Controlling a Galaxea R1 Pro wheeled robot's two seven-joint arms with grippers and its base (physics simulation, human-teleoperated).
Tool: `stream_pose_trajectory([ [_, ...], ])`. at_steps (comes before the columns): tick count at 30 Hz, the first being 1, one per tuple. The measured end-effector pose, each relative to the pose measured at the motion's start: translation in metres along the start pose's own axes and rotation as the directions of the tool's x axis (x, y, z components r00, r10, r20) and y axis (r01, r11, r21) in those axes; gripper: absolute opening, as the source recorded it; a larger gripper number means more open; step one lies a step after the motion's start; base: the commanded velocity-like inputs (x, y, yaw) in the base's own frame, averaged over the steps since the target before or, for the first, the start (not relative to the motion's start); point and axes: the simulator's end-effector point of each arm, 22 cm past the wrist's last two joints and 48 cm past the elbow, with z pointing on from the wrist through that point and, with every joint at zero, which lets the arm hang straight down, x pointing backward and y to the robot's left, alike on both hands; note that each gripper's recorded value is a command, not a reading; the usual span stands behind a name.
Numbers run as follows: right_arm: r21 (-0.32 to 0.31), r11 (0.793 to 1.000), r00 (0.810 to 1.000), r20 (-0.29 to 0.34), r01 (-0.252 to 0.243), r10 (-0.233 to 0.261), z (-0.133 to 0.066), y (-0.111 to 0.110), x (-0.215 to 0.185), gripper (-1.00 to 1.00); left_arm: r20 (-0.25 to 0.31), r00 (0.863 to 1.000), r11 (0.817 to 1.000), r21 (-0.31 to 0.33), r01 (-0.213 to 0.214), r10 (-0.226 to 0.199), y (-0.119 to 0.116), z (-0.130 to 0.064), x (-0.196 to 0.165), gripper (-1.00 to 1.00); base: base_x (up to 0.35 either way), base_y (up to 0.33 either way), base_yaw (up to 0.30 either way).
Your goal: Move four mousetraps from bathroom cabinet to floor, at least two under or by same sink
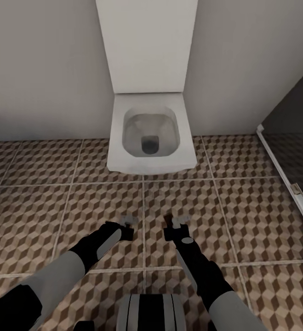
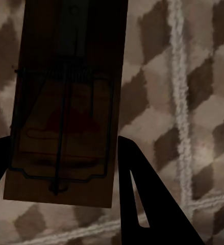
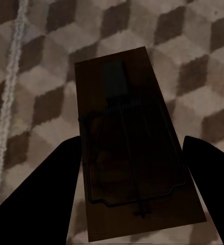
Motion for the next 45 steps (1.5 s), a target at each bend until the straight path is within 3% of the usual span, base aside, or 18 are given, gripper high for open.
stream_pose_trajectory([
  [12,-0.009,1.0,0.998,-0.066,-0.007,0.007,0.019,0.003,0.037,-1.0,-0.065,0.998,1.0,0.009,0.009,-0.008,-0.001,0.03,0.03,-1.0,0.0,0.0,0.0],
  [27,-0.011,1.0,0.997,-0.074,-0.009,0.008,0.022,0.004,0.043,-1.0,-0.071,0.997,1.0,0.01,0.009,-0.009,-0.001,0.034,0.033,-1.0,0.006,0.0,0.0],
  [45,-0.01,1.0,0.997,-0.075,-0.008,0.008,0.022,0.004,0.043,-1.0,-0.071,0.997,1.0,0.01,0.01,-0.009,-0.001,0.034,0.034,-1.0,0.186,0.0,0.0],
])
